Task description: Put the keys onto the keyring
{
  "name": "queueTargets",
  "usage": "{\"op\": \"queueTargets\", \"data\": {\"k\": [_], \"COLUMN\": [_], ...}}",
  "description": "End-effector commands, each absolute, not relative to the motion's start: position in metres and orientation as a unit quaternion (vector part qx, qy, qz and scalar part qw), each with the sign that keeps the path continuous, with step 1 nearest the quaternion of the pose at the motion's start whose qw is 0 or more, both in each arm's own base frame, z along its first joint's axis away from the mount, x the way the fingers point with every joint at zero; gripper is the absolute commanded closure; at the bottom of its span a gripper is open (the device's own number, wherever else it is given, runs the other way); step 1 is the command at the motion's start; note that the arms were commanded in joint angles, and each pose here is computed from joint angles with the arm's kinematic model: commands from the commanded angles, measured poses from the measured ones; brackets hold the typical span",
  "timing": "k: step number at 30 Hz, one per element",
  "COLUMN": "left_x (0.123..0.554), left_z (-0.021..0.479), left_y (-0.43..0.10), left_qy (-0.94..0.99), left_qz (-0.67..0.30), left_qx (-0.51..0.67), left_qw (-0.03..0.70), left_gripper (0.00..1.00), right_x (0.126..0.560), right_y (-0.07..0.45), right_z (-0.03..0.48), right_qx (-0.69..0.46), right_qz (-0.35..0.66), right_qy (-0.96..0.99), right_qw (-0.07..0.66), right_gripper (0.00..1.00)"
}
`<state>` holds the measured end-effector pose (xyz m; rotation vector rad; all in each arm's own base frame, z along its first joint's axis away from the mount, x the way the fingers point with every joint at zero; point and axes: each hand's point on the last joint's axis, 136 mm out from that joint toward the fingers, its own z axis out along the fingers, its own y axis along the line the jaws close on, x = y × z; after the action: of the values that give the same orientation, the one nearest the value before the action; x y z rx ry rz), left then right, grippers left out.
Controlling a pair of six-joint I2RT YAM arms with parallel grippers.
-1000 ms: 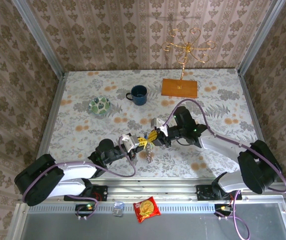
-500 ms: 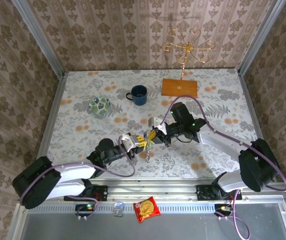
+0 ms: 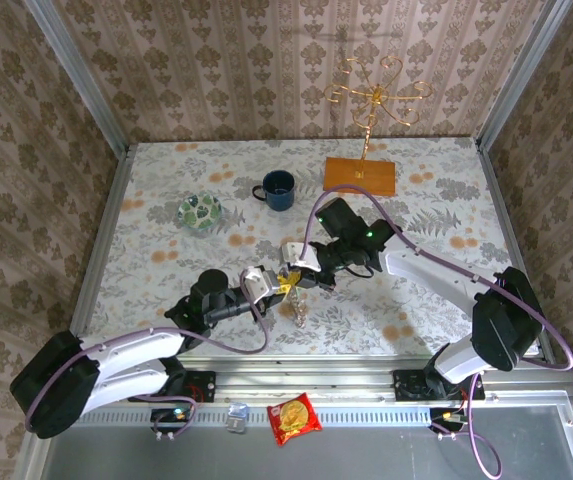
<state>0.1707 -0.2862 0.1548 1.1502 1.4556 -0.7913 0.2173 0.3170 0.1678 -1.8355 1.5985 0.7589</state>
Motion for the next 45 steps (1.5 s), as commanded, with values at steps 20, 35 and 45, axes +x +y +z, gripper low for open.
{"op": "queueTargets", "data": {"k": [20, 35, 45], "left_x": [0.167, 0.164, 0.172], "left_z": [0.184, 0.188, 0.174], "left_y": [-0.295, -0.296, -0.291], "left_qy": [0.557, 0.547, 0.58], "left_qz": [-0.407, -0.417, -0.383], "left_qx": [0.46, 0.46, 0.466], "left_qw": [0.559, 0.561, 0.547], "left_gripper": [1.0, 1.0, 0.81], "right_x": [0.225, 0.223, 0.217], "right_y": [0.307, 0.312, 0.305], "right_z": [0.185, 0.184, 0.183], "right_qx": [-0.572, -0.578, -0.612], "right_qz": [0.384, 0.392, 0.365], "right_qy": [0.616, 0.61, 0.609], "right_qw": [0.382, 0.375, 0.348], "right_gripper": [0.7, 0.79, 1.0]}}
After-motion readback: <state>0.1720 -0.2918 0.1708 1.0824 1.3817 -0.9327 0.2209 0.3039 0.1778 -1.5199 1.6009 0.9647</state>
